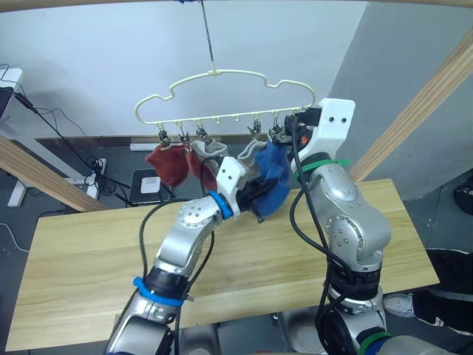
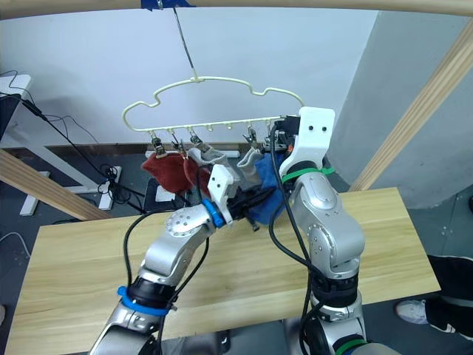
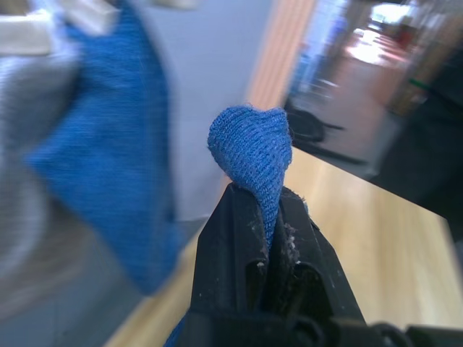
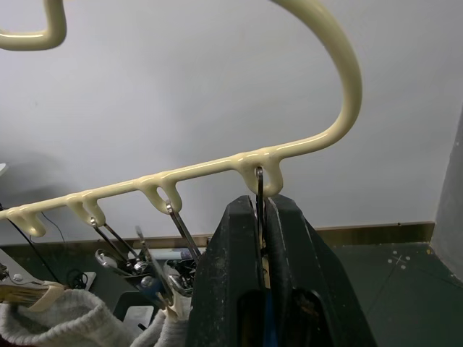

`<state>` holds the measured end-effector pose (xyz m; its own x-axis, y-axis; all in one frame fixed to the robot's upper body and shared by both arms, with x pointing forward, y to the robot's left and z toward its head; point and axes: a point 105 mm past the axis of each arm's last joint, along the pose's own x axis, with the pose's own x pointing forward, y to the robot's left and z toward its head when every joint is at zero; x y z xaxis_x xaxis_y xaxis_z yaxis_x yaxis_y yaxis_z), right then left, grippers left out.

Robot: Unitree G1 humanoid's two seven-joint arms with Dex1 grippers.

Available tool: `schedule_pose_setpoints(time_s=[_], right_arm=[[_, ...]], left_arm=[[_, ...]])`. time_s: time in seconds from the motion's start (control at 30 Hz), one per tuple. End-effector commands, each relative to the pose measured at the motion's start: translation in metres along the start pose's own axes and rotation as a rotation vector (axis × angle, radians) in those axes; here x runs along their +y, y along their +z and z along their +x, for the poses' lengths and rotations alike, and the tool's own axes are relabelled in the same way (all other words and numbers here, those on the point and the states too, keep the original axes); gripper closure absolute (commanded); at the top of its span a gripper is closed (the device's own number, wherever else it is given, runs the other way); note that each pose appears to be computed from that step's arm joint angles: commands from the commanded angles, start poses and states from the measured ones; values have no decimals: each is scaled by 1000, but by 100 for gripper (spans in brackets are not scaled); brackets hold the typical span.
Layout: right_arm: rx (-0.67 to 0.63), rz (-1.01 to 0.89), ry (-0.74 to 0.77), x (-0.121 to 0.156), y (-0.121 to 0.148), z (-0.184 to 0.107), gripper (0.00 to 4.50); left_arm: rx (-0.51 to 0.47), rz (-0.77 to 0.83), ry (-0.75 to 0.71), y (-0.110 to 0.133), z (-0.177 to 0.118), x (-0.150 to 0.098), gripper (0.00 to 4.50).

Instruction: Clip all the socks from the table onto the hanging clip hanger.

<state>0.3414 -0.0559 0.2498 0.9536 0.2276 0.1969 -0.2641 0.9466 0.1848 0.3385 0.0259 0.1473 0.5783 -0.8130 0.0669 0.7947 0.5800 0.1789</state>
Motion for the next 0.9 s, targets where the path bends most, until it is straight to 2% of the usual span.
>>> schedule_pose_setpoints(time_s=[0.03, 0.23, 0.9], right_arm=[[-77, 1, 13, 5, 19, -6, 450], [-75, -4, 8, 4, 19, -7, 450], [-55, -23, 9, 4, 13, -8, 450]], left_arm=[[-69, 34, 20, 14, 14, 3, 448], [-124, 15, 30, 23, 28, 6, 448], [-204, 73, 48, 47, 36, 13, 448]])
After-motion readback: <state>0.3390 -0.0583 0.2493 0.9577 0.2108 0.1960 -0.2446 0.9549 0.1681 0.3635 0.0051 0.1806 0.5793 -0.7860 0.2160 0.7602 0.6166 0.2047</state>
